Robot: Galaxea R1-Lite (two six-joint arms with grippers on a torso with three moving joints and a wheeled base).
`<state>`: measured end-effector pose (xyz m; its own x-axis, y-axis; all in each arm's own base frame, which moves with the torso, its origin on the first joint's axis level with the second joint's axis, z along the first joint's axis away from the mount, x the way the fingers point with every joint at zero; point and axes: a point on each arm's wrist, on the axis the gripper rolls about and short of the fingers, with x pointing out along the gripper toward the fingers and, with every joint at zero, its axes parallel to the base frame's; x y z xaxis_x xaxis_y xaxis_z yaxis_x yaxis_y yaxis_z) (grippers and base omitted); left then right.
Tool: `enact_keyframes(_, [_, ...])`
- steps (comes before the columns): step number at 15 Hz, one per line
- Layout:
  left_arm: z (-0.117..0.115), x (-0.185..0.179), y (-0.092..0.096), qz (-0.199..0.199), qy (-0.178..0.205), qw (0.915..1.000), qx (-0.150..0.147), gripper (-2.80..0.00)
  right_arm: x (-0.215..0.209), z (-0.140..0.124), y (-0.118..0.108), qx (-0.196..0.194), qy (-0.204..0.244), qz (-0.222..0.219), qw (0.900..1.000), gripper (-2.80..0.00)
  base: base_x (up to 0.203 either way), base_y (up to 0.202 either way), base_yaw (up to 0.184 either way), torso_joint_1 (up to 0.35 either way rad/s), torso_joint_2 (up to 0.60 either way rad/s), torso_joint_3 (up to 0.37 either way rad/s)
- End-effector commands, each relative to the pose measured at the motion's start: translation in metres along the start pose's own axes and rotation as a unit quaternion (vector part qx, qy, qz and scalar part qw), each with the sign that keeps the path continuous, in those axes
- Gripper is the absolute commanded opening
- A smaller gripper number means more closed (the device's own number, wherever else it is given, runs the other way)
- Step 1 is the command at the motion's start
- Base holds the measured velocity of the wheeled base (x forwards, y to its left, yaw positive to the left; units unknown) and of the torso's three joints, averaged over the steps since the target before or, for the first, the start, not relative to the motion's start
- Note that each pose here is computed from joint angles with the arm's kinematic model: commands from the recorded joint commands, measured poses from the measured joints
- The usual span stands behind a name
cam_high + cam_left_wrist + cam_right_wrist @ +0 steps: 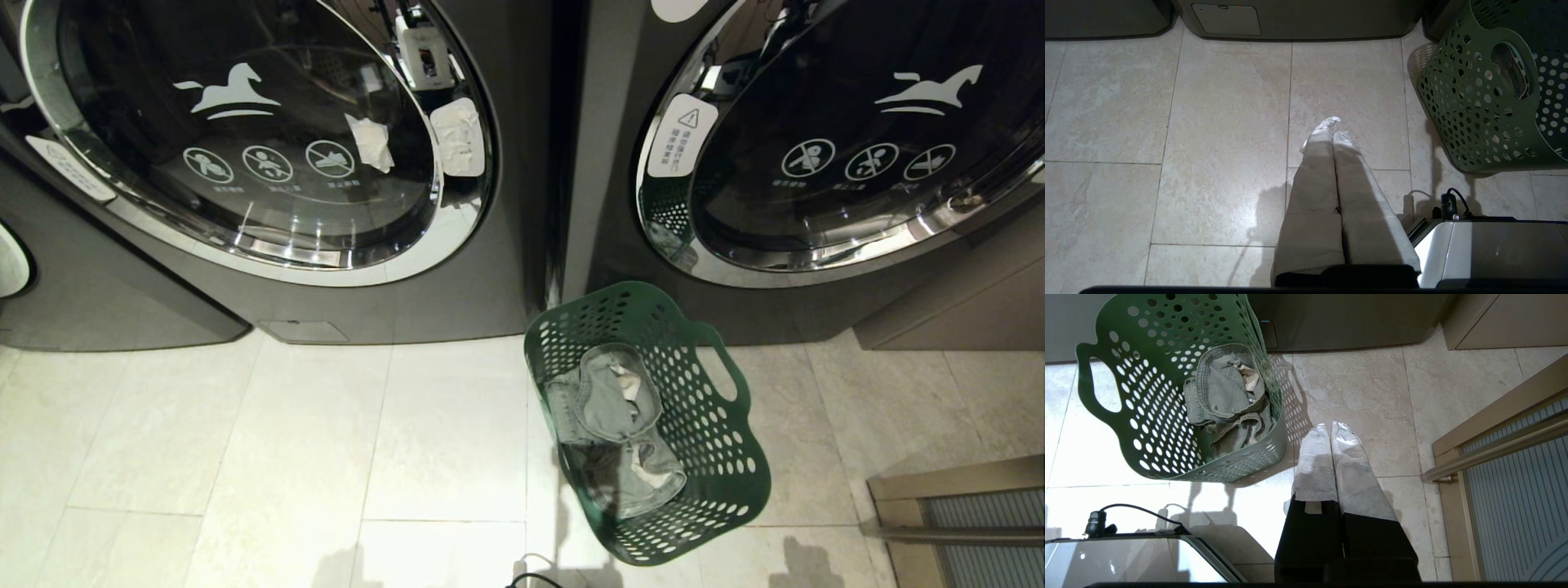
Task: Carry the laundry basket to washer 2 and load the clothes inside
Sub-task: Open the lid of the washing machine
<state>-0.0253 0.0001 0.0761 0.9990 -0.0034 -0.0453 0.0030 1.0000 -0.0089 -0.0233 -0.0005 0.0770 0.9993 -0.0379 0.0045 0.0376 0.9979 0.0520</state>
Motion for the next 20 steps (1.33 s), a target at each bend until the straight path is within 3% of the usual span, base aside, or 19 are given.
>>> enact_keyframes(1, [0.0, 0.0, 0.0, 0.0, 0.0, 1.0, 0.0, -2.8, 0.0001, 0.0, 0.0, 0.0, 0.001, 0.0, 1.0, -2.8, 0.0, 0.0, 0.0, 0.0, 0.0, 0.0])
enact_keyframes(20, [0.0, 0.0, 0.0, 0.0, 0.0, 1.0, 0.0, -2.8, 0.0001, 0.0, 0.0, 0.0, 0.001, 0.0, 1.0, -2.8, 0.0, 0.0, 0.0, 0.0, 0.0, 0.0])
